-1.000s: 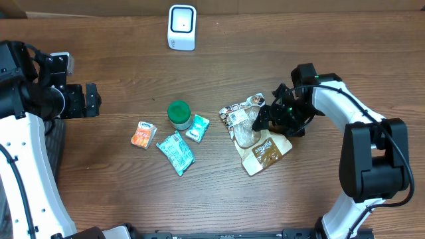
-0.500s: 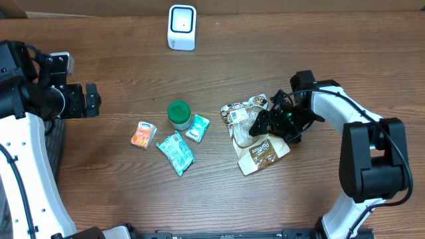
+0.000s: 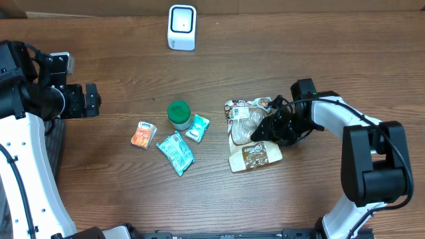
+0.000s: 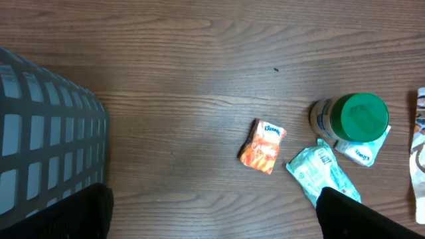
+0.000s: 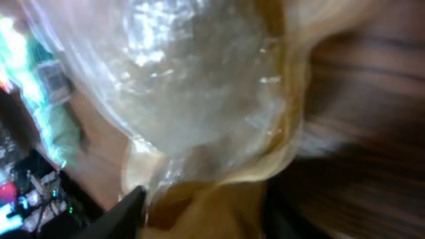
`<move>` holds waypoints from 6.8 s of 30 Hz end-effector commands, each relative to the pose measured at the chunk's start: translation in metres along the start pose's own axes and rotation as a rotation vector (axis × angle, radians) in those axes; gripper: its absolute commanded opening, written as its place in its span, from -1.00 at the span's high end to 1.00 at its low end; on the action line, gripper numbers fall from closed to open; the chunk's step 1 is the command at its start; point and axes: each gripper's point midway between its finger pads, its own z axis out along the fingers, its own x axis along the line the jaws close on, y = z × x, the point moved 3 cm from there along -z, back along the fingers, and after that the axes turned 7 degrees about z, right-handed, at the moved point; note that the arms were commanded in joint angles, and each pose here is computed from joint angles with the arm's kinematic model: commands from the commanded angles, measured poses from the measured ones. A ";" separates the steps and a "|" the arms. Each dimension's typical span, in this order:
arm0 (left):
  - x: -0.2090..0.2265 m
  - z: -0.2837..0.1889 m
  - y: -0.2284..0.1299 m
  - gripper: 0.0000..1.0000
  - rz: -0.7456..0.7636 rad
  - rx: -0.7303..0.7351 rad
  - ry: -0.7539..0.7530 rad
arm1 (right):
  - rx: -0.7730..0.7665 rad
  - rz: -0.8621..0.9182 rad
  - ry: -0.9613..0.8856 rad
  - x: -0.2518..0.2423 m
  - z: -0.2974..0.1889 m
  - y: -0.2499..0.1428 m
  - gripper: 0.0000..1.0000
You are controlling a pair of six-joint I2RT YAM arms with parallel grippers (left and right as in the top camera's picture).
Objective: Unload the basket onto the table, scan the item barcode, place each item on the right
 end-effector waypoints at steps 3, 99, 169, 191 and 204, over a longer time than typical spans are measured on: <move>0.003 0.000 0.002 -0.99 0.022 -0.002 0.006 | 0.019 0.011 -0.058 -0.015 0.010 -0.004 0.34; 0.003 0.000 0.002 -0.99 0.022 -0.002 0.006 | -1.311 -0.902 -1.003 0.242 -0.137 0.163 0.92; 0.003 0.000 0.002 -0.99 0.022 -0.002 0.006 | -1.248 -0.651 -0.549 0.284 -0.182 0.069 0.93; 0.003 0.000 0.002 -0.99 0.022 -0.003 0.006 | -0.643 0.103 -0.062 0.066 -0.227 0.011 0.92; 0.003 0.000 0.002 -0.99 0.022 -0.002 0.006 | -0.705 0.398 0.005 -0.081 -0.172 0.039 0.92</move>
